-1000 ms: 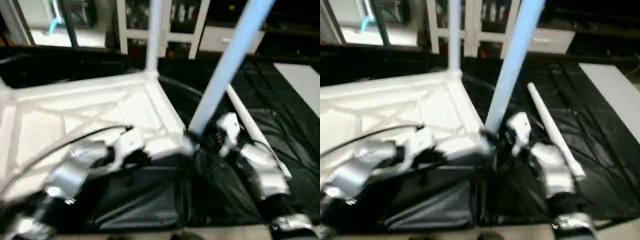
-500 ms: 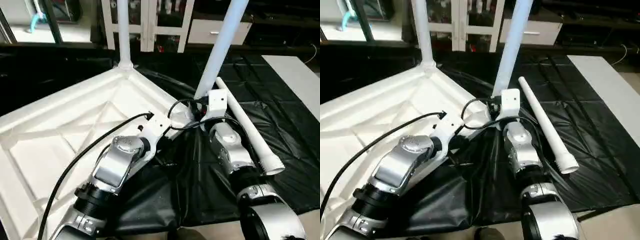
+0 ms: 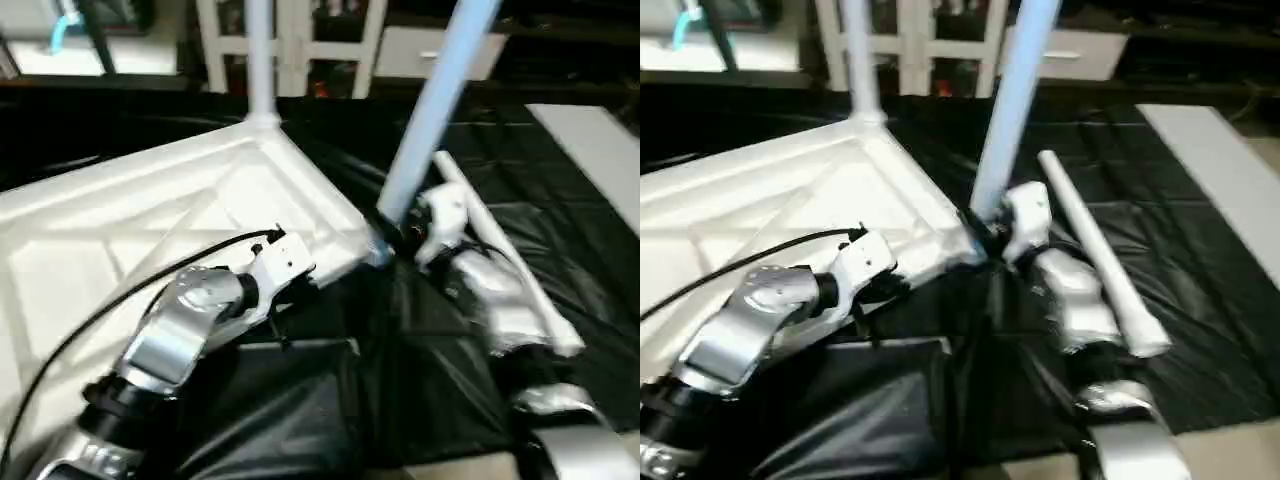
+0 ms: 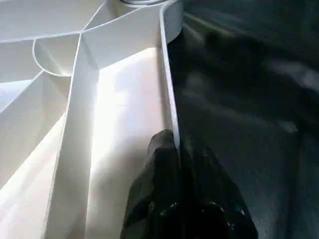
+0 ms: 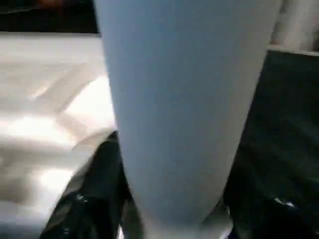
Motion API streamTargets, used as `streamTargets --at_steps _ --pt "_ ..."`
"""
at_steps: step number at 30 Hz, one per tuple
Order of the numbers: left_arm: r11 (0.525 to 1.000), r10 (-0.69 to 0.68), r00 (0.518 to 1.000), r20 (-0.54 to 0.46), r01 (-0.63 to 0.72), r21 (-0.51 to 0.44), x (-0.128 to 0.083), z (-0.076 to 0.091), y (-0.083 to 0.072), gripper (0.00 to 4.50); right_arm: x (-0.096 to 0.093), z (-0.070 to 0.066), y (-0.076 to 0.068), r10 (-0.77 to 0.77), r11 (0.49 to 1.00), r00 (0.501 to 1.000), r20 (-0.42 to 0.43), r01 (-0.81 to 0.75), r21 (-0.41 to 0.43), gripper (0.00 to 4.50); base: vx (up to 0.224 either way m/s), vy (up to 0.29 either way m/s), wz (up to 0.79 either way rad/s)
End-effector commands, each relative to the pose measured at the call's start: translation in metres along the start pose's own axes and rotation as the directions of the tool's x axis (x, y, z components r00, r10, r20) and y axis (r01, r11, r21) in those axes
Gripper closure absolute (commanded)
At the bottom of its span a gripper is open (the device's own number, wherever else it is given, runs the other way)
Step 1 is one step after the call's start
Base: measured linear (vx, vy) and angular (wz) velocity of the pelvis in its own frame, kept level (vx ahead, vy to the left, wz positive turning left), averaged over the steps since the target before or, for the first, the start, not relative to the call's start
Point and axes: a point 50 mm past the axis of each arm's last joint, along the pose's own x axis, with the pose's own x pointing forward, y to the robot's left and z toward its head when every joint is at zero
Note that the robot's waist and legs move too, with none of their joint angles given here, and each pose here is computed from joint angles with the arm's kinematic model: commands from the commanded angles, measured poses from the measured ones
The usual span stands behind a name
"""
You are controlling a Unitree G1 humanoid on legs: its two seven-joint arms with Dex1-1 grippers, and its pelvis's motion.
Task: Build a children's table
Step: Insert table leg to table base
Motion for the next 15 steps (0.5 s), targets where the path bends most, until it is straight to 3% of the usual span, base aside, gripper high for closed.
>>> streamTargets --at_steps 1,2,6,7,15 --pt "0.98 -0.199 0.98 0.011 0.199 -0.02 0.006 -0.013 -0.022 4.5 -0.008 -0.004 0.005 0.136 0.99 0.989 -0.063 -0.138 -0.021 1.49 0.0 0.0 0.0" --pt "0.972 -0.237 0.971 0.009 0.237 0.005 0.0 -0.015 -0.023 4.5 -0.016 0.003 0.002 0.195 0.978 0.978 -0.076 -0.2 -0.063 1.43 0.0 0.0 0.0" --pt "0.963 -0.269 0.963 0.004 0.269 0.02 -0.006 -0.018 -0.023 4.5 -0.026 0.011 0.0 0.256 0.963 0.964 -0.075 -0.261 -0.07 1.37 0.0 0.0 0.0" --pt "0.96 -0.281 0.96 0.001 0.281 0.014 -0.009 -0.019 -0.022 4.5 -0.032 0.018 -0.003 0.287 0.955 0.957 -0.052 -0.29 -0.066 1.37 0.0 0.0 0.0" --pt "0.961 -0.277 0.961 0.011 0.277 -0.021 -0.011 -0.024 -0.019 4.5 -0.046 0.039 -0.006 0.357 0.933 0.933 0.035 -0.355 -0.065 1.37 0.0 0.0 0.0"
